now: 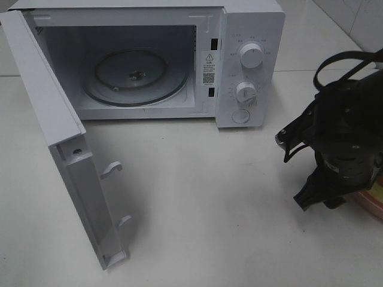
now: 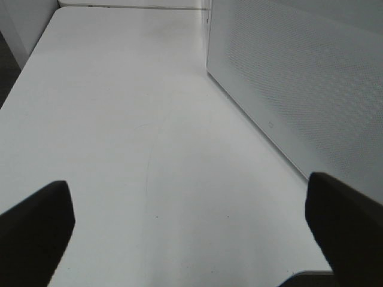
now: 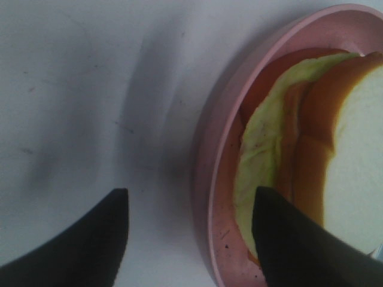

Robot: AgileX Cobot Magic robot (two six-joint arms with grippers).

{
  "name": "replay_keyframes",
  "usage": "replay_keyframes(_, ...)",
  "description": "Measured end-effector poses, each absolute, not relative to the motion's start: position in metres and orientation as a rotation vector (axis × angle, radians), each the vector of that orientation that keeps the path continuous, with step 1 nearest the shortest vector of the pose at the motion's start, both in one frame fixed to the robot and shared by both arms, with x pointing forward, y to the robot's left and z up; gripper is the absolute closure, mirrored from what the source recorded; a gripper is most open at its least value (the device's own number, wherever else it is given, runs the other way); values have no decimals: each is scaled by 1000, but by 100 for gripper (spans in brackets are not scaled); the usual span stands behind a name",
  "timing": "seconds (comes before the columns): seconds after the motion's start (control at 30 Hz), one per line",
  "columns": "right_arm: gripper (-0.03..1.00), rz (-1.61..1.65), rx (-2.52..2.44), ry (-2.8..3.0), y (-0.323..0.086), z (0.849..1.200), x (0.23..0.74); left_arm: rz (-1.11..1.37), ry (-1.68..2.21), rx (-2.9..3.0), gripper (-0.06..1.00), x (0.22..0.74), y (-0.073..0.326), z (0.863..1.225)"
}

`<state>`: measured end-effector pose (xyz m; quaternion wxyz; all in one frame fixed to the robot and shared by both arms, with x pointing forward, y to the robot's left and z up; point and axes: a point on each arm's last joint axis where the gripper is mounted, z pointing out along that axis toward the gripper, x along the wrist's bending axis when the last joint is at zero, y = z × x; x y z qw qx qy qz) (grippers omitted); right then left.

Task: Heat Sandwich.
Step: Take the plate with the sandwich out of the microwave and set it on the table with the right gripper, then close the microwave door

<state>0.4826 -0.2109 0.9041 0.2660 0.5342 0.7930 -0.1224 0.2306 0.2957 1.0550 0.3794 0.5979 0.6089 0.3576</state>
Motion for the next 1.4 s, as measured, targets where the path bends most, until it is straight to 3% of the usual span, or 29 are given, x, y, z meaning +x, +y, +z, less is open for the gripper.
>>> replay_keyframes(0.07, 38, -319, 1443, 2154, -211, 908, 481, 913, 1555, 1527, -3, 231, 296, 1055)
replay_keyframes(0.2, 22, -233, 1441, 2230, -209, 932, 472, 913, 1555, 1527, -3, 231, 296, 1055)
replay_keyframes(0.37, 15, -154, 1432, 2295, -209, 955, 461, 913, 1555, 1527, -3, 231, 296, 1055)
replay_keyframes(1.0, 17, 394, 1394, 2484, -212, 1036, 398, 913, 1555, 1527, -3, 231, 296, 1055)
replay_keyframes(1.4, 18, 626, 1325, 2400, -240, 1078, 346, 913, 1555, 1527, -3, 231, 296, 1055)
